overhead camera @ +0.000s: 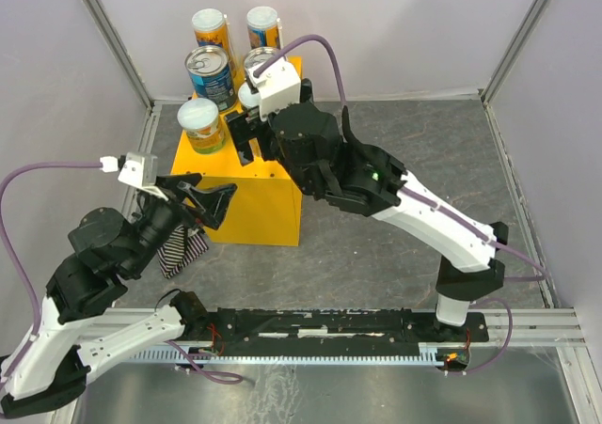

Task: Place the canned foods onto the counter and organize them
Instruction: Place the canned food on the counter, then reset both arms

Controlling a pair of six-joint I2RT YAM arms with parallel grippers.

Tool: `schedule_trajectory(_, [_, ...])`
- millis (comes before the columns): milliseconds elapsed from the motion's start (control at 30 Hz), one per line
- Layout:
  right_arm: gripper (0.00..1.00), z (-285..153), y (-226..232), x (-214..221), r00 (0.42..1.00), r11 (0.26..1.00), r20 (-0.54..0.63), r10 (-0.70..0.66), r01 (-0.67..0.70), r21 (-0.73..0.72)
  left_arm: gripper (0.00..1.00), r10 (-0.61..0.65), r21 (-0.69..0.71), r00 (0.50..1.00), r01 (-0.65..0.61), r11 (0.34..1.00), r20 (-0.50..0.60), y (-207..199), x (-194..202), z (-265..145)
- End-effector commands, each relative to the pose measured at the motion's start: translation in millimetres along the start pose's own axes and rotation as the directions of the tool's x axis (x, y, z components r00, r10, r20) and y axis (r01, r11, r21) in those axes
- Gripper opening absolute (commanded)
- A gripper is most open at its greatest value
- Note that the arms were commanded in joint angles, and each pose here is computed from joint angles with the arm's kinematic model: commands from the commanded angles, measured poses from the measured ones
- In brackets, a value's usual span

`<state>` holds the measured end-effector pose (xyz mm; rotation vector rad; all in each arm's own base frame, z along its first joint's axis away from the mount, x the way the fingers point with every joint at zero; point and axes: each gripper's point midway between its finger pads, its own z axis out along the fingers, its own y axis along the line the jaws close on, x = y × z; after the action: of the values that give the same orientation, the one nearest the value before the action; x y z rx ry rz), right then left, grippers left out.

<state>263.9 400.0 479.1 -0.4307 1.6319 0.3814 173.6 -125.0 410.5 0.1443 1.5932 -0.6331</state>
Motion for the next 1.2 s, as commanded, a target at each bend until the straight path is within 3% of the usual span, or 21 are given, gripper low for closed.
schedule_trajectory(0, [0.99,-36.5,-14.2,-33.8,0.995,0.999,0.083,0.049,-0.05,0.011,0.96,-0.069,-0.016,0.995,0.071,0.997,0.078,4.1,-28.0,-15.5])
schedule_trajectory(300, [0.99,-72.3,-32.2,-28.8,0.995,0.996,0.089,0.051,-0.057,0.066,0.96,-0.082,-0.097,0.989,0.094,0.991,0.121,23.9,-41.4,-33.0])
schedule_trajectory(567, [0.99,-99.0,-71.0,-20.2,0.991,0.982,0.1,0.086,-0.101,0.162,0.96,-0.064,-0.383,0.974,0.145,0.912,0.215,76.0,-57.5,-46.6])
schedule_trajectory(767, [0.99,-118.6,-107.8,-10.5,0.991,0.959,0.106,0.079,-0.105,0.262,0.96,0.031,-0.545,0.955,0.142,0.826,0.295,101.2,-84.6,-56.3])
schedule_trajectory(967, [1.0,-137.6,-153.2,-2.6,0.992,0.919,0.111,0.056,-0.095,0.382,0.97,0.168,-0.661,0.938,0.079,0.747,0.302,109.0,-114.0,-60.9])
schedule_trajectory(1167, [1.0,-127.3,-180.2,6.6,0.996,0.908,0.059,0.067,-0.086,0.409,0.97,0.242,-0.637,0.913,0.025,0.771,0.328,96.5,-139.2,-60.1])
